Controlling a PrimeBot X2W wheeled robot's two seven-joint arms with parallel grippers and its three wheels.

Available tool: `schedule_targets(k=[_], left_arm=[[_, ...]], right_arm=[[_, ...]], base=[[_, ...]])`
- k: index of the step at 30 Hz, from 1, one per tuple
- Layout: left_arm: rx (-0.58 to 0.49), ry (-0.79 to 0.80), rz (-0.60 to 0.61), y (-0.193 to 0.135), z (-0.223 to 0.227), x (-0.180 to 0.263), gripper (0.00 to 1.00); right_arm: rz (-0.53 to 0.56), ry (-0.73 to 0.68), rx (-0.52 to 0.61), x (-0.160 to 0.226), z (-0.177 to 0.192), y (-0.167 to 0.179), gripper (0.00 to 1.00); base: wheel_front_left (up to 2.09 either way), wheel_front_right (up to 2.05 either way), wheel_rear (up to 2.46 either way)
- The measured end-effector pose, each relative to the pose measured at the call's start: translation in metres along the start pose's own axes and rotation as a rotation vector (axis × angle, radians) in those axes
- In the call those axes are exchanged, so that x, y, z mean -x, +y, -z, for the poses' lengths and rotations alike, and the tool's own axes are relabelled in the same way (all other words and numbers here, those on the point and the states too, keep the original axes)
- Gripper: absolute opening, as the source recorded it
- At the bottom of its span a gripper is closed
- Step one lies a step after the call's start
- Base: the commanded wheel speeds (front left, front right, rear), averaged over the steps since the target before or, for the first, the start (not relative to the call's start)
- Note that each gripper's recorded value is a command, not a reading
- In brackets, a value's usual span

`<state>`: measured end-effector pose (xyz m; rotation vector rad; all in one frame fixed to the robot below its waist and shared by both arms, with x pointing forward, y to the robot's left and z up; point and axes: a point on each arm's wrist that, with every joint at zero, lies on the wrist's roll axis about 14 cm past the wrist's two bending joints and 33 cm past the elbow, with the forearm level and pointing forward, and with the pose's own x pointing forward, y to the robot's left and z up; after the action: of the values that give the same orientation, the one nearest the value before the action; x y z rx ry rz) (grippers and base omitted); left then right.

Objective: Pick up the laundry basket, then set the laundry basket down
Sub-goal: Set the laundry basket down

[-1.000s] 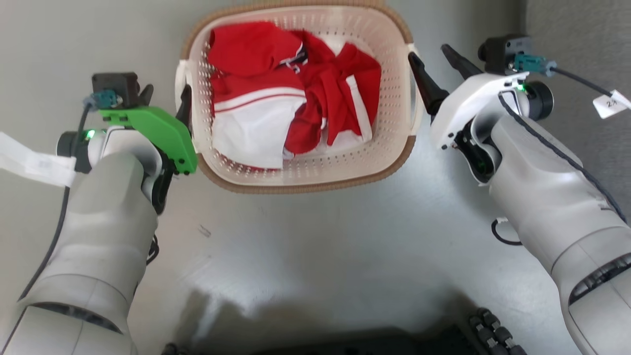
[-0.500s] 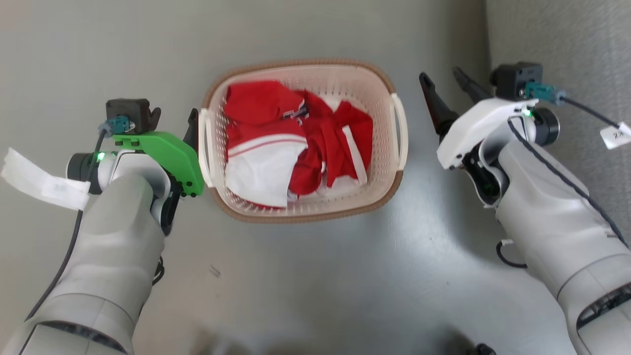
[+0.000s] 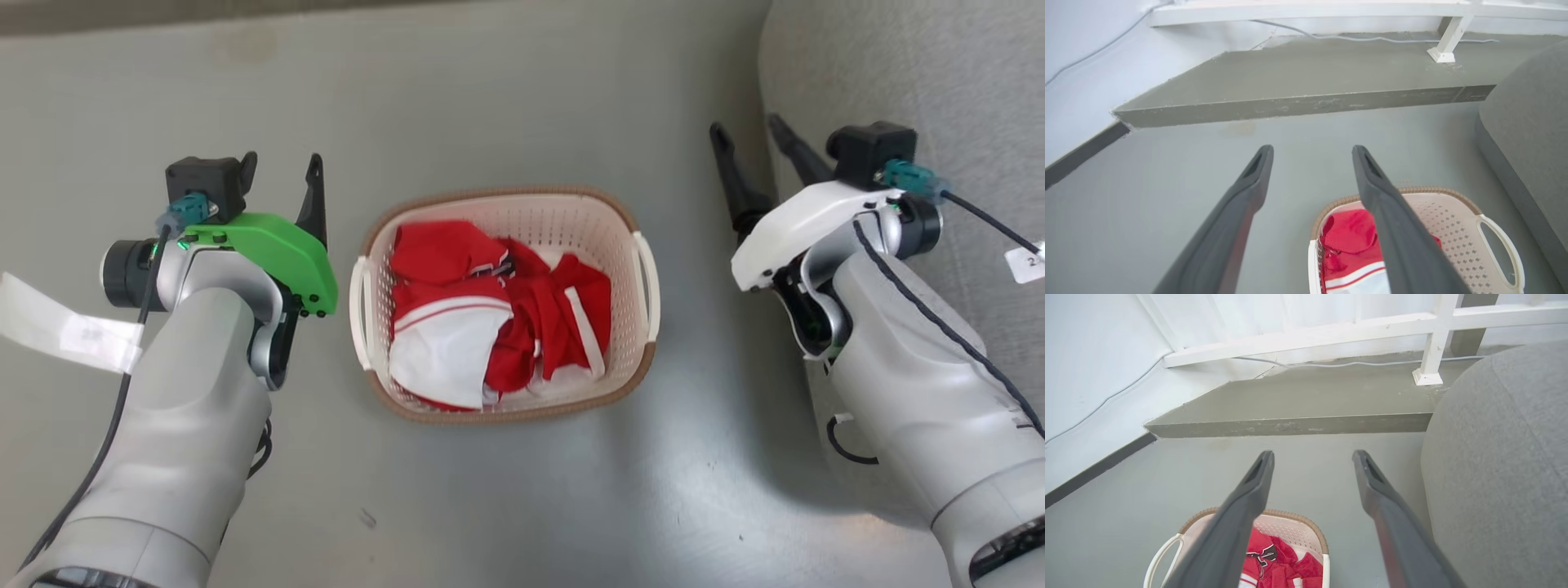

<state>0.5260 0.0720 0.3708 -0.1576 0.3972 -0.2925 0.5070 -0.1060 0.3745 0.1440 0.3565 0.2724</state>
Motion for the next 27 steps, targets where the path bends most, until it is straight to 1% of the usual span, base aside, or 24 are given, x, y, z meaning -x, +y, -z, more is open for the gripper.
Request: schedule_targets(k=[5,11,15,20,27], left_arm=[[-0.022,-0.107,-0.011,-0.005,-0.036,0.010,1.00],[-0.036,-0.208,-0.013,-0.013,-0.065,0.025,1.00],[-0.071,-0.266,-0.021,-0.013,-0.080,0.038,1.00],[-0.066,-0.304,-0.025,-0.015,-0.082,0.060,1.00],[-0.073,-0.334,-0.015,-0.025,-0.080,0.085,1.00]], right_arm=[[0.010,-0.107,0.021,0.010,-0.036,0.004,1.00],[0.026,-0.181,0.038,0.028,-0.056,0.006,1.00],[0.030,-0.220,0.041,0.039,-0.065,0.010,1.00],[0.042,-0.273,0.062,0.058,-0.076,0.014,1.00],[0.075,-0.294,0.051,0.084,-0.074,0.010,1.00]], base=[[0.00,0.00,0.00],[0.00,0.00,0.00],[0.00,0.00,0.00],[0.00,0.00,0.00],[0.00,0.00,0.00]])
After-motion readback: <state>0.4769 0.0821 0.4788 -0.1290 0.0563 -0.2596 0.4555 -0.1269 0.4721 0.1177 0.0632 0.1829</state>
